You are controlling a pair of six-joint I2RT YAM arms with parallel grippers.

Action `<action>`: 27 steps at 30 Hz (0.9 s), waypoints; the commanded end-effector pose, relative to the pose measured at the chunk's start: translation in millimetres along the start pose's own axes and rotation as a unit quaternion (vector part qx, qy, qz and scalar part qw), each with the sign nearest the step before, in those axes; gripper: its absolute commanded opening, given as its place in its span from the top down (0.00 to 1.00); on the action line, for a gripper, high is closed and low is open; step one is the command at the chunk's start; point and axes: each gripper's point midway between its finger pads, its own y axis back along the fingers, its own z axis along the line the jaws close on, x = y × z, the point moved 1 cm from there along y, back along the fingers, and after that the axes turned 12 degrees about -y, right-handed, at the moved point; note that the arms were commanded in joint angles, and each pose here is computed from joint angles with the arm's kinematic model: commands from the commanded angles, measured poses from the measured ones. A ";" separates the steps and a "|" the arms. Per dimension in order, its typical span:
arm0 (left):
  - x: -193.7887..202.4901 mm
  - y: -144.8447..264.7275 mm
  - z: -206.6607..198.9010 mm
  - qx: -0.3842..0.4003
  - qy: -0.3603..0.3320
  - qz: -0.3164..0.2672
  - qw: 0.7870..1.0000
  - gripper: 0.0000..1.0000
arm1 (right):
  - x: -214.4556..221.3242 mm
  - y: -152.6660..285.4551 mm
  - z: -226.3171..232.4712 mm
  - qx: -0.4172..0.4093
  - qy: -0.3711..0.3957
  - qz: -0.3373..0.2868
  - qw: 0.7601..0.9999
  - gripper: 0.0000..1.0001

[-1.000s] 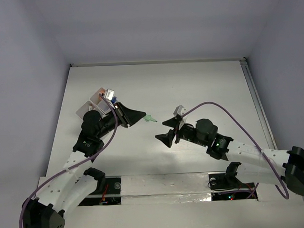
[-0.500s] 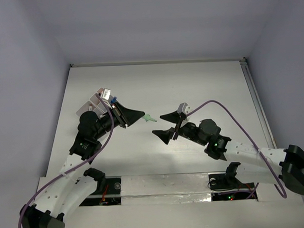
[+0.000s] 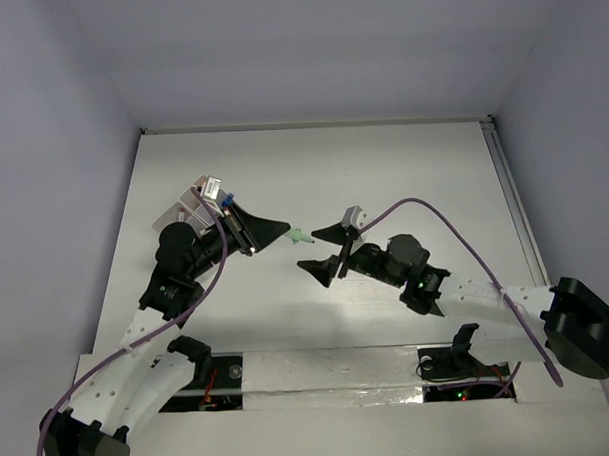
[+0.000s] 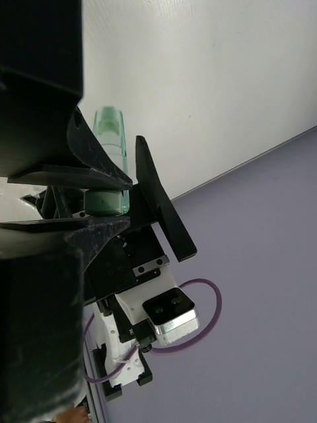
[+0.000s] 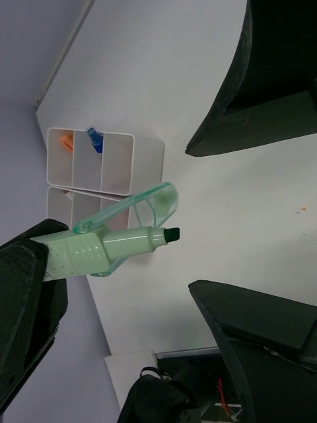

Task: Sort the stationery into containers
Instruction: Close the pen cap on the pen.

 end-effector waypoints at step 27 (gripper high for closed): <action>-25.2 5.3 -33.4 0.043 -0.019 -0.034 0.998 1.00 | -41.4 -35.9 10.5 -0.033 0.059 -0.072 0.995 0.46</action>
